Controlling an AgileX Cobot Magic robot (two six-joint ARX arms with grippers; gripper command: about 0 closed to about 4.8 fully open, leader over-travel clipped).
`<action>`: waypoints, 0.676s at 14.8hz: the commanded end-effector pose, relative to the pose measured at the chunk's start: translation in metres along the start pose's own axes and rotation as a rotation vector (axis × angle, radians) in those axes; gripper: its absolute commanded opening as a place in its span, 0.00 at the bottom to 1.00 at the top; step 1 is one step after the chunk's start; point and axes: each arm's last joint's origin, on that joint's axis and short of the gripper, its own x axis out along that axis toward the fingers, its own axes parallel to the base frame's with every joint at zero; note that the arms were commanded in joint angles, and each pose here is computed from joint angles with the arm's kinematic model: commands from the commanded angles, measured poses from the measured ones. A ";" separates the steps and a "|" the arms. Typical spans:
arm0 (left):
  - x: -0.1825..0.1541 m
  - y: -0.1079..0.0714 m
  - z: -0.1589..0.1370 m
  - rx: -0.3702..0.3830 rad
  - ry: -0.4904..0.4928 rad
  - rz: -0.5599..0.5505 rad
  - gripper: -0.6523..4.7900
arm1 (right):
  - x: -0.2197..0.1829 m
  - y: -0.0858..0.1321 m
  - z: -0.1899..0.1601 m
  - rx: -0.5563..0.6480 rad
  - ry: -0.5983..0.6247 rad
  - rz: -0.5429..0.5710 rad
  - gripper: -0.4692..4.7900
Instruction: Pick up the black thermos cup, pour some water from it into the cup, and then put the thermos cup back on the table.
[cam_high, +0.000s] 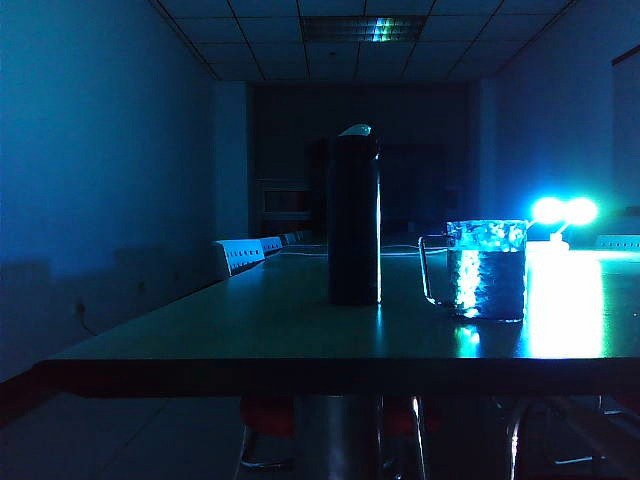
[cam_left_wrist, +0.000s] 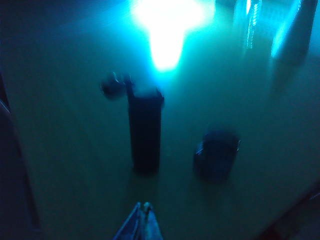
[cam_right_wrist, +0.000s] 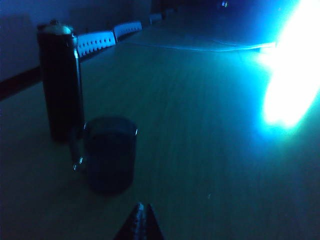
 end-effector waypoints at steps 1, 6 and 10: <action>-0.006 0.000 -0.035 -0.026 0.015 0.001 0.11 | -0.001 0.000 0.002 0.002 -0.011 -0.004 0.08; 0.009 -0.003 -0.080 -0.060 -0.037 0.004 0.11 | -0.001 0.000 0.002 0.002 -0.010 -0.005 0.08; 0.014 0.007 -0.110 -0.081 -0.039 0.070 0.11 | -0.001 0.000 0.002 0.002 -0.010 -0.006 0.08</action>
